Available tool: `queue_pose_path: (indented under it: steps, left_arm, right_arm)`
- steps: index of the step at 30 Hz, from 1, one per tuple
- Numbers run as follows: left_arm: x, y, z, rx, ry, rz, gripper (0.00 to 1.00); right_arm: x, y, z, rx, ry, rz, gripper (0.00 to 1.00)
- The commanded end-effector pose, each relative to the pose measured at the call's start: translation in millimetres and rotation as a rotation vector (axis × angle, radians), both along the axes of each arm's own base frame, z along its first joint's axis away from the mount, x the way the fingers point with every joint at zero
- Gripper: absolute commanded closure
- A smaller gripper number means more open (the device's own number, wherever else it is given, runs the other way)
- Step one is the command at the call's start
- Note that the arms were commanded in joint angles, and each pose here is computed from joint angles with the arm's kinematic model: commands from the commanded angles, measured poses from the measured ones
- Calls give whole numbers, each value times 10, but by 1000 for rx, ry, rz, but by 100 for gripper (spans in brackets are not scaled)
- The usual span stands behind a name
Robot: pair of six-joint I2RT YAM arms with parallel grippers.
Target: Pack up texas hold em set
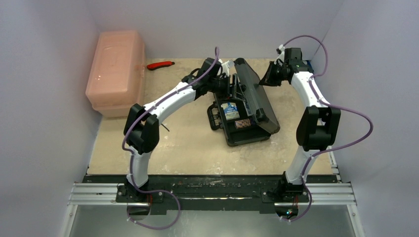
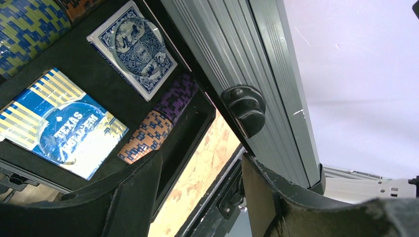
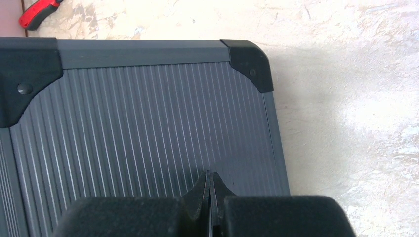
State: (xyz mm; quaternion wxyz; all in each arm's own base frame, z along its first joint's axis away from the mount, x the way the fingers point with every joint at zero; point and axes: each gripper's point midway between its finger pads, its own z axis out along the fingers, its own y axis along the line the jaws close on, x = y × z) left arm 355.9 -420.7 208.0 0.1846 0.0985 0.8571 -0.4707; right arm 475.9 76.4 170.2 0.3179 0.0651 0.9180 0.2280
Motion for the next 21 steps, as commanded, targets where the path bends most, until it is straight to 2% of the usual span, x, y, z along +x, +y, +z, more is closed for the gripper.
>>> queue_pose_path:
  steps: [1,15,19,21]
  left_arm:
    - [39,-99,263,-66,-51,-10,41]
    - [-34,3,97,-32,-41,2,41]
    - [-44,7,66,-26,-38,1,41]
    - [-49,12,65,-24,-37,1,41]
  right_arm:
    - [-106,151,164,6,-32,41,100]
    - [-403,360,470,71,-153,75,100]
    - [-507,414,564,113,-195,80,92]
    - [-567,443,597,134,-211,87,83]
